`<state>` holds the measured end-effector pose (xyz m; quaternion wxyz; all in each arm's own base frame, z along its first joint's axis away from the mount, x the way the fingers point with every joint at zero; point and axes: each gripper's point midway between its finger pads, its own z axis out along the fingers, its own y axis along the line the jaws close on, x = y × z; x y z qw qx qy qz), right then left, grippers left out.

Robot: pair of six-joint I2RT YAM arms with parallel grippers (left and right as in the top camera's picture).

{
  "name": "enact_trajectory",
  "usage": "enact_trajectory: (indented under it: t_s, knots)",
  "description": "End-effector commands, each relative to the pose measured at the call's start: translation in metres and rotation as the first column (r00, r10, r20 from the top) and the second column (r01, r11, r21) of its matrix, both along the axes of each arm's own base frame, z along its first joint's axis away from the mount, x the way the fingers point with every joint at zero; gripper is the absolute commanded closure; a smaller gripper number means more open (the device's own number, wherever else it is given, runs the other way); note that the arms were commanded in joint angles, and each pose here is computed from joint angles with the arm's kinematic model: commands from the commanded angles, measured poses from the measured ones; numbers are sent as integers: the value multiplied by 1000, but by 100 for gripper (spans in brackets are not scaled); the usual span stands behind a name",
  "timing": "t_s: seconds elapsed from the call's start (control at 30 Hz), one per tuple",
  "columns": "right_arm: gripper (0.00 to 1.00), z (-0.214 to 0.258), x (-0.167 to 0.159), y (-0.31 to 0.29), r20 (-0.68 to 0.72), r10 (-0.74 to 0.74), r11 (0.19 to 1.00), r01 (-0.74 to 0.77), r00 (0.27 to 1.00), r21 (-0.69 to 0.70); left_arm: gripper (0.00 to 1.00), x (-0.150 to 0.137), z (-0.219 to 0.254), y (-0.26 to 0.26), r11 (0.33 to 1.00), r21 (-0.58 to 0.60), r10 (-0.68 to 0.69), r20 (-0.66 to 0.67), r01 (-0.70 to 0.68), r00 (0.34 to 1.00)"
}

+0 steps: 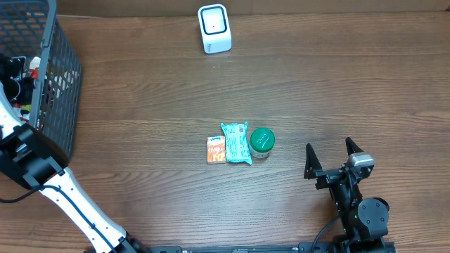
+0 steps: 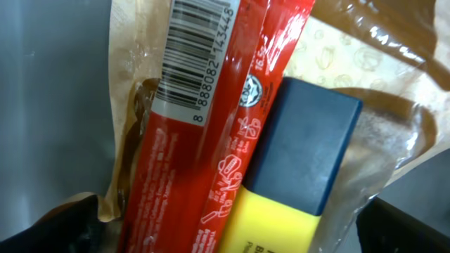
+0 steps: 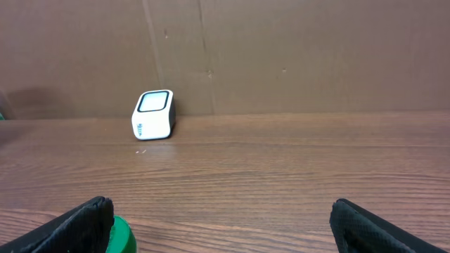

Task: Scan the item barcode
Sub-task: 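Grasp the snack bag and yellow highlighter in the basket, left gripper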

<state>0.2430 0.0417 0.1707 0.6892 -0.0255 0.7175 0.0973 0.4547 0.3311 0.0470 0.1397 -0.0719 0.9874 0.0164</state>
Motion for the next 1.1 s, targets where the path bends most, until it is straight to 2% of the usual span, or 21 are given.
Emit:
enact_trajectory:
  t_s: [0.0, 0.2, 0.37, 0.57, 0.73, 1.07]
  knots:
    - [0, -1, 0, -2, 6, -12, 1000, 12, 1000, 9, 8, 1, 17, -5, 1000, 19, -17, 6, 17, 1000]
    - [0, -1, 0, -3, 6, -12, 1000, 12, 1000, 9, 10, -14, 13, -8, 993, -14, 119, -55, -120, 991]
    - [0, -1, 0, -3, 6, -12, 1000, 12, 1000, 9, 7, -23, 18, -6, 976, -7, 217, -84, -219, 972]
    - [0, -1, 0, -2, 6, -12, 1000, 12, 1000, 9, 0, -16, 50, 0, 973, 51, 226, -11, -225, 974]
    - [0, -1, 0, -2, 6, -12, 1000, 12, 1000, 9, 0, -9, 63, 5, 972, 70, 224, 37, -226, 974]
    - [0, -1, 0, -2, 6, -12, 1000, 12, 1000, 9, 0, -5, 16, -1, 985, 35, 170, -30, -169, 985]
